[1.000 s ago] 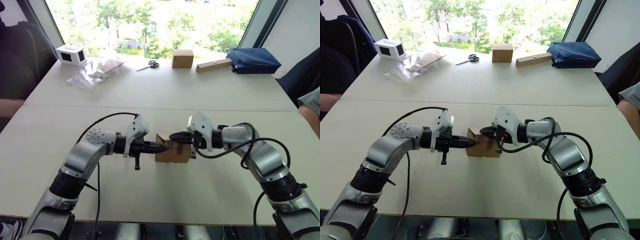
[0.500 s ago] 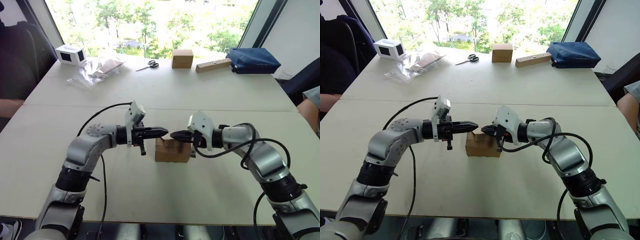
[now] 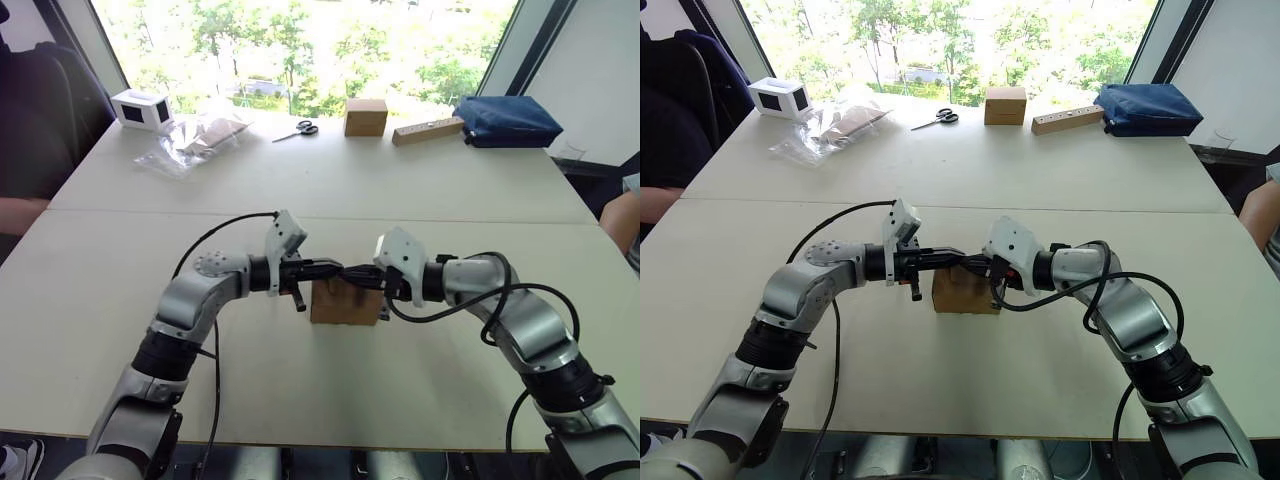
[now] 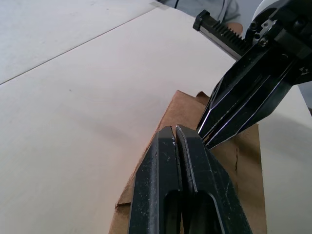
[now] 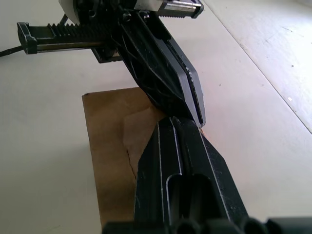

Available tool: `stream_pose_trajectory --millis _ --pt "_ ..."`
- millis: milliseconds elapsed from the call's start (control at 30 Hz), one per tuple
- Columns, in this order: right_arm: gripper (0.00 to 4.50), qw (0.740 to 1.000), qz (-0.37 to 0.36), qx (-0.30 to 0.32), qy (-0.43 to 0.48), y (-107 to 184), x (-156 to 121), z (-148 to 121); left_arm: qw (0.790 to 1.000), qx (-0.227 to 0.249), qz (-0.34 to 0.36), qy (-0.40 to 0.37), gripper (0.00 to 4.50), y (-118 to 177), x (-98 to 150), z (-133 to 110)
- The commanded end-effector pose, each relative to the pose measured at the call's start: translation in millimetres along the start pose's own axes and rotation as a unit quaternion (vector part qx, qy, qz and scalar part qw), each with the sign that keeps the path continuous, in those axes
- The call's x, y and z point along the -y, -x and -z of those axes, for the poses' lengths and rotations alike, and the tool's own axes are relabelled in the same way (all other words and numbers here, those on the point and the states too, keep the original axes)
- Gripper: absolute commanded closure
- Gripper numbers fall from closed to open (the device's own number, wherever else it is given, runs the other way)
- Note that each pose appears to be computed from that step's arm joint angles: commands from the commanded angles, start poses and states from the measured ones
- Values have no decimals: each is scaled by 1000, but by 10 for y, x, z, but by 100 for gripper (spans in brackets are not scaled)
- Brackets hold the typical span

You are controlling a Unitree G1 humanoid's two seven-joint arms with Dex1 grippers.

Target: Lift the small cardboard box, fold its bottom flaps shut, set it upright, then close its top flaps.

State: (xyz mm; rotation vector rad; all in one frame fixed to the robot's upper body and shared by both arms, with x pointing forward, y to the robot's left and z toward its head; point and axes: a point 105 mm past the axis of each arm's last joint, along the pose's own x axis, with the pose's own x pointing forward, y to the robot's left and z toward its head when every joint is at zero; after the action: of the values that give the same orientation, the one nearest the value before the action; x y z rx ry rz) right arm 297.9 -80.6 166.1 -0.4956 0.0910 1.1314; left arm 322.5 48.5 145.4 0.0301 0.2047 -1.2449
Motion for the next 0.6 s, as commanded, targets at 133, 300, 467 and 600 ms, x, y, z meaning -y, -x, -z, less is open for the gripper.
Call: stream_pose_trajectory --millis 133,300,467,600 --pt "450 1000 -26 9 12 144 -147 -117 1000 19 -8 -15 443 9 -13 -110" --pt "450 999 -27 -3 18 117 -182 -69 999 23 -23 -14 443 65 -76 -138" --pt "450 999 -35 -12 28 82 -225 -46 999 19 -22 -14 443 102 -63 -119" --pt "450 998 -42 -18 32 58 -259 -17 999 16 -26 -10 443 140 -57 -99"
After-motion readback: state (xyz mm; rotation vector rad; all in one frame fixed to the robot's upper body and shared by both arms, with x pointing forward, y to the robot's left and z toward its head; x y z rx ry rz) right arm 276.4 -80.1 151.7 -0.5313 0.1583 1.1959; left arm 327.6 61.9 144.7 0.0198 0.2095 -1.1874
